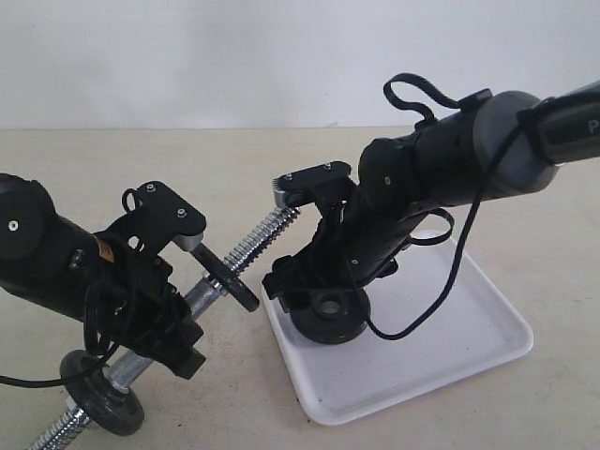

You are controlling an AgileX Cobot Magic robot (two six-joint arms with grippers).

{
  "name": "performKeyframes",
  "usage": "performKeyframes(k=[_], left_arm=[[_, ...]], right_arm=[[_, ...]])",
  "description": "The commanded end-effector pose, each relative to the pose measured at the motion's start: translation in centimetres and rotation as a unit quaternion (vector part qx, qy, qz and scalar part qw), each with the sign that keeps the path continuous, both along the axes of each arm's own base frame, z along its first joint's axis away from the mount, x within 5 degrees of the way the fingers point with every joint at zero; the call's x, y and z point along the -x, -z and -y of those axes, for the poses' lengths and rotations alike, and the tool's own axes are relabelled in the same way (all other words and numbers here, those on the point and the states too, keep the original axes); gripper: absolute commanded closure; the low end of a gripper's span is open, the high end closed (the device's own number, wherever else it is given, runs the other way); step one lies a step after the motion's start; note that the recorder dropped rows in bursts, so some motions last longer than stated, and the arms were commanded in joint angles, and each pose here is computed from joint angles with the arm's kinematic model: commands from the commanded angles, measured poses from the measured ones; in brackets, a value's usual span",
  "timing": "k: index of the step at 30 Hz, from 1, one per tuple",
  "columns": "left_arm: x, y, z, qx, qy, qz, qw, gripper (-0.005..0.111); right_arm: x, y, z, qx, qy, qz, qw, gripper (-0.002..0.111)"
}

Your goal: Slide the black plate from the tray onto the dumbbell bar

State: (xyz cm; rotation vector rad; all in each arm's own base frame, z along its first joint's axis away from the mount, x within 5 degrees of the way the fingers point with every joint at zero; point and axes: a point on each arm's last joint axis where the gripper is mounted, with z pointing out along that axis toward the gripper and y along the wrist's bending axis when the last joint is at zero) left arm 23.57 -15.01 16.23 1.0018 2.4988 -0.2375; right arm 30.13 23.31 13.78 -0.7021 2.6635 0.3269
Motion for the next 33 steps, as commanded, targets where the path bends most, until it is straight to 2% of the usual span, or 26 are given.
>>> performKeyframes(k=[1,13,19,26,33], left_arm=[[-1.3,-2.8,0.4,0.047,-0.023,0.084,0.995,0.103],[-1.3,-2.8,0.4,0.047,-0.023,0.084,0.995,0.103],[-1.3,-2.8,0.4,0.048,-0.023,0.085,0.995,0.103],[-1.4,-2.9,0.4,0.05,-0.025,0.092,0.994,0.103],[-1.3,-2.8,0.4,0.047,-0.023,0.083,0.995,0.103]], right_arm=[[0.2,1.0,0.1,0.015,-0.003,-0.023,1.0,0.029],[1.1,1.3,0.7,0.052,-0.019,-0.071,0.996,0.029],[1.4,1.4,0.6,0.044,-0.012,-0.092,0.995,0.029],[2.0,1.1,-0.3,-0.009,-0.012,-0.125,0.992,0.029],[2.0,1.2,-0.1,0.007,-0.027,-0.122,0.992,0.029]])
